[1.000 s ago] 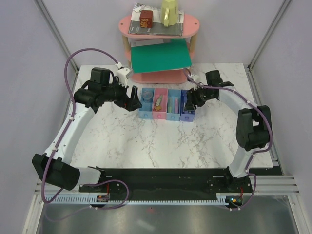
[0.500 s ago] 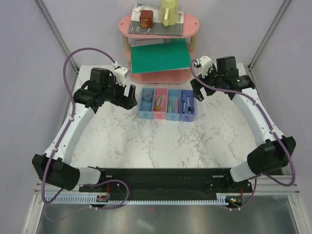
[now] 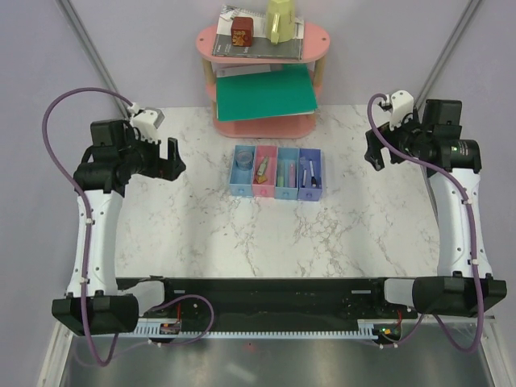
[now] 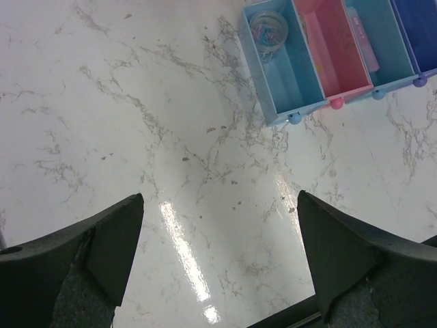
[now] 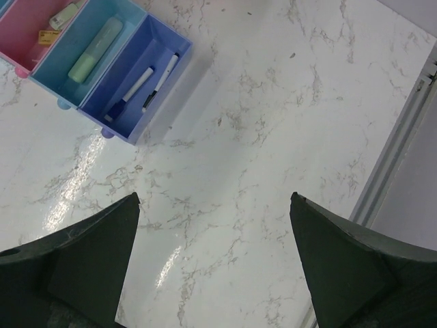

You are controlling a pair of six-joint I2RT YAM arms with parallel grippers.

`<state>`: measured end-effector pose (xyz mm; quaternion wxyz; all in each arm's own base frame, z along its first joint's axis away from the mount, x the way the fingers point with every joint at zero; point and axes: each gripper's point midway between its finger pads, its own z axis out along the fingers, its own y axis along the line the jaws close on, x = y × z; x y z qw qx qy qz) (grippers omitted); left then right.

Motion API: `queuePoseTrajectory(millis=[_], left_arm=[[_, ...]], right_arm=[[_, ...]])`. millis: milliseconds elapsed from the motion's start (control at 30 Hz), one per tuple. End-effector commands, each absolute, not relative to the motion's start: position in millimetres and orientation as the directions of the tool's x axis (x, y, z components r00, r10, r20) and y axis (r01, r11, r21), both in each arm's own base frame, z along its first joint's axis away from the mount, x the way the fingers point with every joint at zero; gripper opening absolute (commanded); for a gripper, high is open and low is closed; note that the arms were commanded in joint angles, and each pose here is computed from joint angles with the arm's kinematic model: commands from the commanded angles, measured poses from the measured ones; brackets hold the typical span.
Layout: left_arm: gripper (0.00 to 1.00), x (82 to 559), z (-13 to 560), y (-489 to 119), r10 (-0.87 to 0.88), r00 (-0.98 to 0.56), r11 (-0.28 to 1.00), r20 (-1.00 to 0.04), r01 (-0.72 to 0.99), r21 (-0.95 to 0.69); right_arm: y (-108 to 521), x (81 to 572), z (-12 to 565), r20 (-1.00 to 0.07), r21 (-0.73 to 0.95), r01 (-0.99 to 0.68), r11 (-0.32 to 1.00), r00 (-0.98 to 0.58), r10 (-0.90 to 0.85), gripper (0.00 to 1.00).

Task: Sort the stationery into containers
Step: Reset both arms

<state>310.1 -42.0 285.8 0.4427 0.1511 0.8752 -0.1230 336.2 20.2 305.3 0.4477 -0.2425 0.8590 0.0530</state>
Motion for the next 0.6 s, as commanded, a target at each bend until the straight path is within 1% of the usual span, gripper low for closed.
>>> queuePoseTrajectory(millis=[0, 167, 567], left_arm=[[1.0, 289.8, 291.8, -46.5, 0.223, -0.507, 0.886, -0.833, 0.461, -0.044], [1.0, 277.4, 283.1, -48.9, 0.197, -0.515, 0.89, -0.834, 0.451, -0.068], [1.0, 269.6, 281.6, -48.9, 0.165, -0.496, 0.903, -0.852, 0.425, -0.072]], right_arm=[[29.7, 328.1, 316.6, -0.82, -0.092, -0.506, 0.858, -0.45, -0.353, 0.98], [36.3, 321.7, 323.3, -0.845, -0.067, -0.51, 0.858, -0.429, -0.321, 0.98], [26.5, 315.3, 321.1, -0.867, -0.103, -0.43, 0.897, -0.403, -0.293, 0.98]])
